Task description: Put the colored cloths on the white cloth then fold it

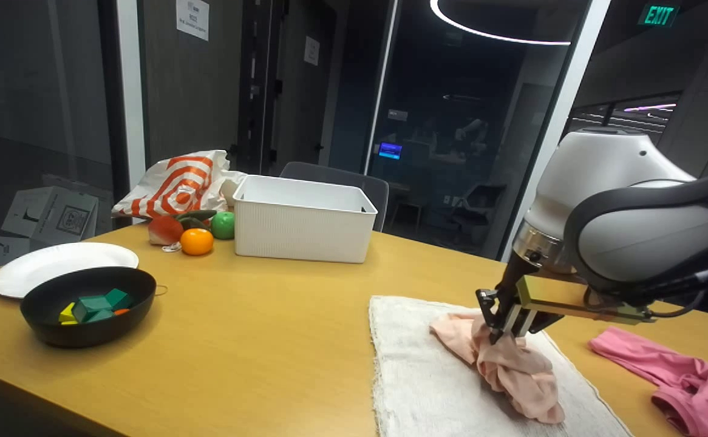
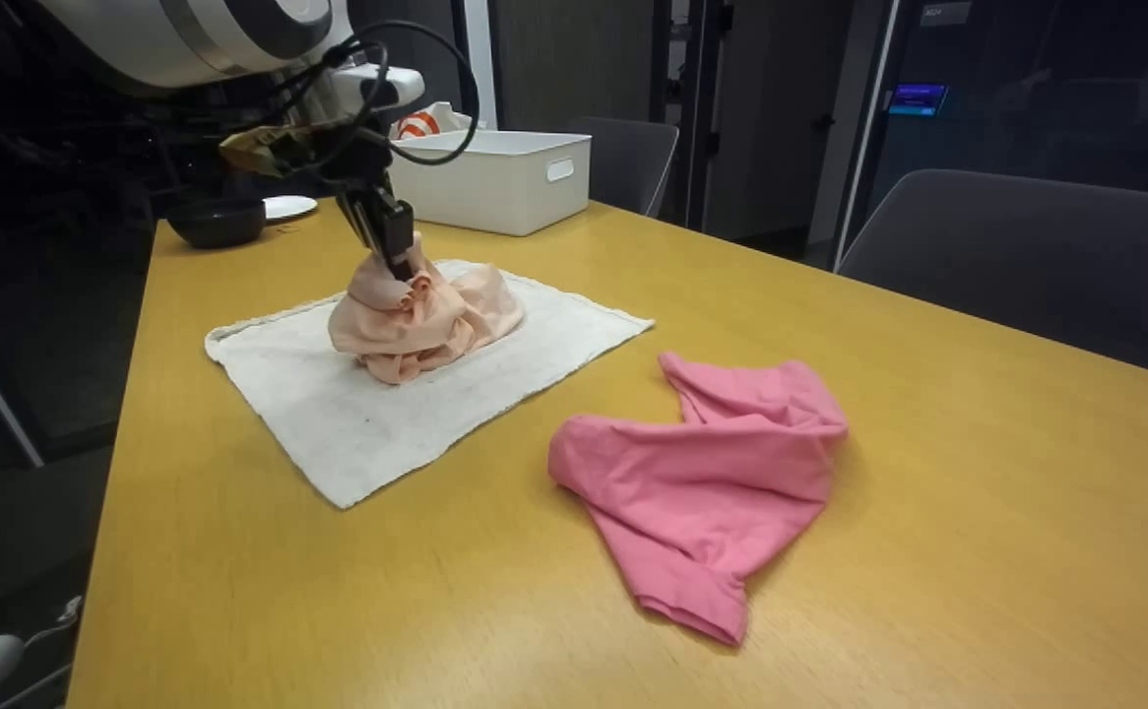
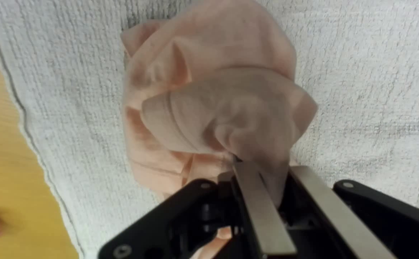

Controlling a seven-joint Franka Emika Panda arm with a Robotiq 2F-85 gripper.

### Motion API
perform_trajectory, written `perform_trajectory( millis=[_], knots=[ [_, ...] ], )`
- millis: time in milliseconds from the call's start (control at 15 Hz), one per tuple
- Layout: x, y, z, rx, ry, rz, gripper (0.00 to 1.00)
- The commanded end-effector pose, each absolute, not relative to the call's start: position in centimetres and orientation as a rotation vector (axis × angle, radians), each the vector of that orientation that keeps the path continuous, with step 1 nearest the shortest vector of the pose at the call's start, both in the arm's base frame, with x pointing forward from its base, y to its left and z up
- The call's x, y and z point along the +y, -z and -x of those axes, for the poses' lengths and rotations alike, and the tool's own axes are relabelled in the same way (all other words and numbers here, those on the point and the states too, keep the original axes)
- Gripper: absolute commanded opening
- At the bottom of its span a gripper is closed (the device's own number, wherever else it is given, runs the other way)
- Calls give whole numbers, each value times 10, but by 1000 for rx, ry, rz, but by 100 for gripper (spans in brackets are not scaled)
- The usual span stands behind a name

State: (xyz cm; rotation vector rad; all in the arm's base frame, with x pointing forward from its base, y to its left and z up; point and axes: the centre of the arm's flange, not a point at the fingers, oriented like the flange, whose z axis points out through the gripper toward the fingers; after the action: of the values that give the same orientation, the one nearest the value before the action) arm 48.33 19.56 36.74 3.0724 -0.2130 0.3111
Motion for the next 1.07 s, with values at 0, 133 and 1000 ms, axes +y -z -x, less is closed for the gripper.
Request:
perform_trajectory(
  millis=[0,133,1000],
  knots=[
    [189,-351,-504,-211,-225,-3204,13],
    [188,-341,-506,-204,-175,-3259,13],
    [106,-414,-513,-450,-178,-3324,100]
  ],
)
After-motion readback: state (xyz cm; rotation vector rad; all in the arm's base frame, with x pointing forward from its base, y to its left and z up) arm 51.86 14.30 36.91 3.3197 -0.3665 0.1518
